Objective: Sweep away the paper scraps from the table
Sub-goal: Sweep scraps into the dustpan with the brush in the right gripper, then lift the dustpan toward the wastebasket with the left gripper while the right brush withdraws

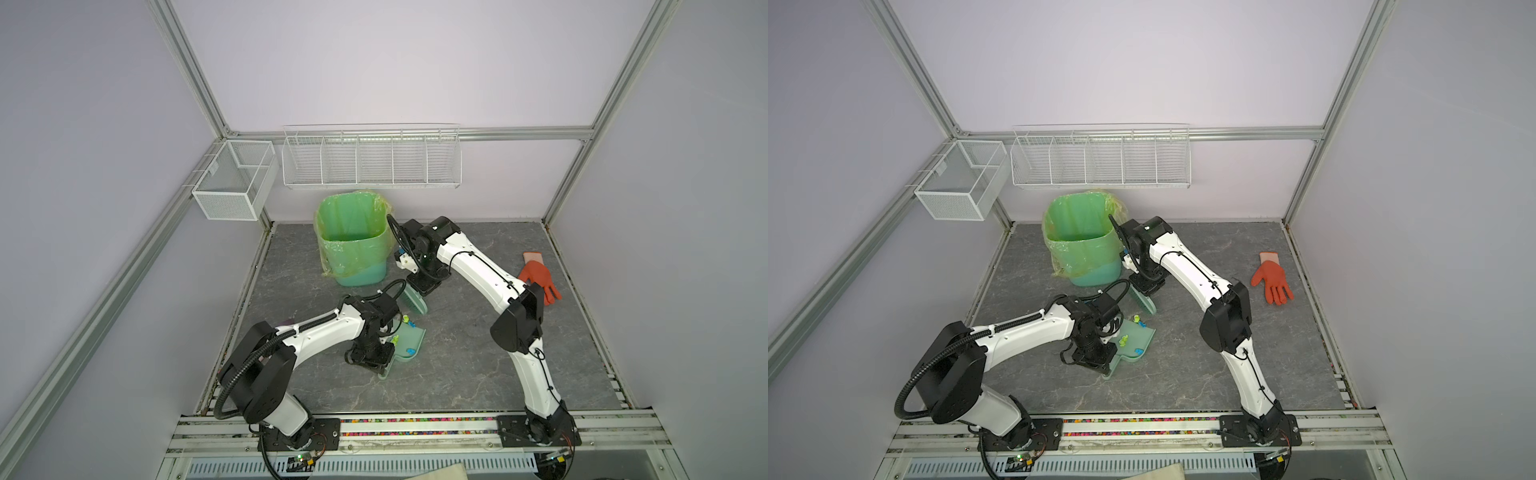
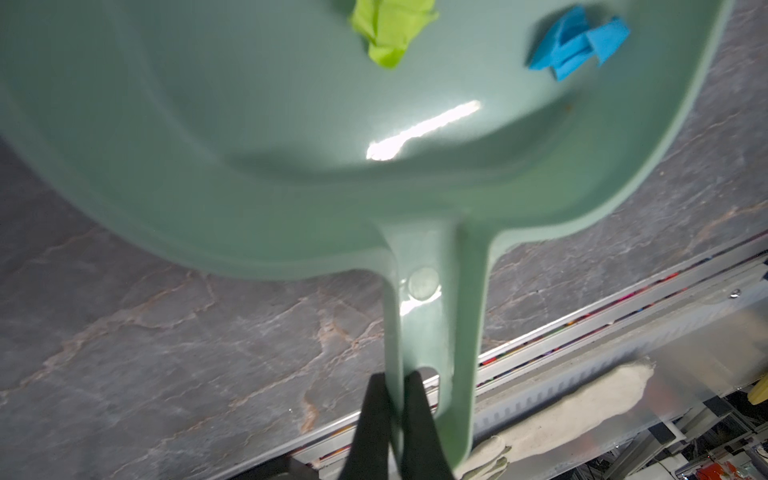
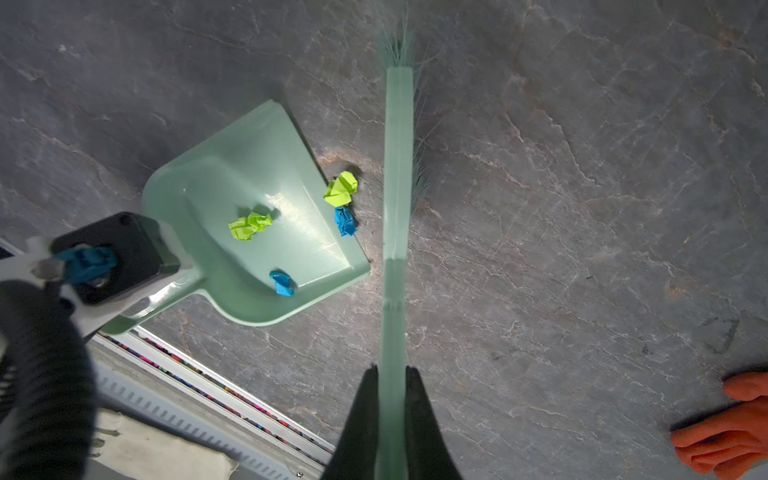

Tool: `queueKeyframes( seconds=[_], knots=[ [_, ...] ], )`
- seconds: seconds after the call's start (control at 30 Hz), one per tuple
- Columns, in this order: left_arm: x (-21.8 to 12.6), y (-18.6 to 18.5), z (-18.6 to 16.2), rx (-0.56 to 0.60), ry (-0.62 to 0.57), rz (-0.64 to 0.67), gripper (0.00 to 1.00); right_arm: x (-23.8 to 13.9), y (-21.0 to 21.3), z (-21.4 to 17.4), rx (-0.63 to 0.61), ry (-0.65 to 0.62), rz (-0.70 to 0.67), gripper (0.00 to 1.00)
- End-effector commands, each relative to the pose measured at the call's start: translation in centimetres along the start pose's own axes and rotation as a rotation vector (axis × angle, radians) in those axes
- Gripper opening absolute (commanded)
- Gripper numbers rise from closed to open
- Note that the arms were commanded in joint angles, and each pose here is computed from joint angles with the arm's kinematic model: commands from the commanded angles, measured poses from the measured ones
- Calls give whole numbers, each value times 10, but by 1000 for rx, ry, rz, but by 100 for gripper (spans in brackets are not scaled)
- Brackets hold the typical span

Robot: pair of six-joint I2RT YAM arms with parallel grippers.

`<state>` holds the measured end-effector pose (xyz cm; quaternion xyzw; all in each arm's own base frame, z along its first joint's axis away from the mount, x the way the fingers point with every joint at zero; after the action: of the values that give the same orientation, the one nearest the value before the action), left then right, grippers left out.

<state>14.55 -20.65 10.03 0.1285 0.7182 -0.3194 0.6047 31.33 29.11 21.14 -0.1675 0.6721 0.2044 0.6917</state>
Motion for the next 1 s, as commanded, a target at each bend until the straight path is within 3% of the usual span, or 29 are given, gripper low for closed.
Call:
queueKeyframes(
  seconds=[0.0, 0.47, 0.77, 0.97],
  knots=[
    [-1, 3, -3, 1, 8, -1, 0, -1, 15, -14, -66, 62, 42, 7],
    [-5, 9, 4, 15, 7, 10, 0, -28, 44, -74, -87, 49, 234, 7],
    [-8, 9, 5, 17, -3, 22, 0, -40, 17, -74, 50, -57, 173, 7],
    [-13, 9, 9, 19, -31, 34, 0, -52, 27, -67, 122, -142, 357, 7]
  ],
)
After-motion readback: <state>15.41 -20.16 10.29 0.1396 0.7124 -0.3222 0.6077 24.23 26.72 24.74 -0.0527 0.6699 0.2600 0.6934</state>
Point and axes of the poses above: each gripper's point midway between its finger pads, its own x axis out along the fingers, its own y axis along the line the jaws close on, z = x × y, the point moved 5 cm from there along -x, back along the fingers, and after that the axes turned 15 degrees about x, right-handed, at the moved point
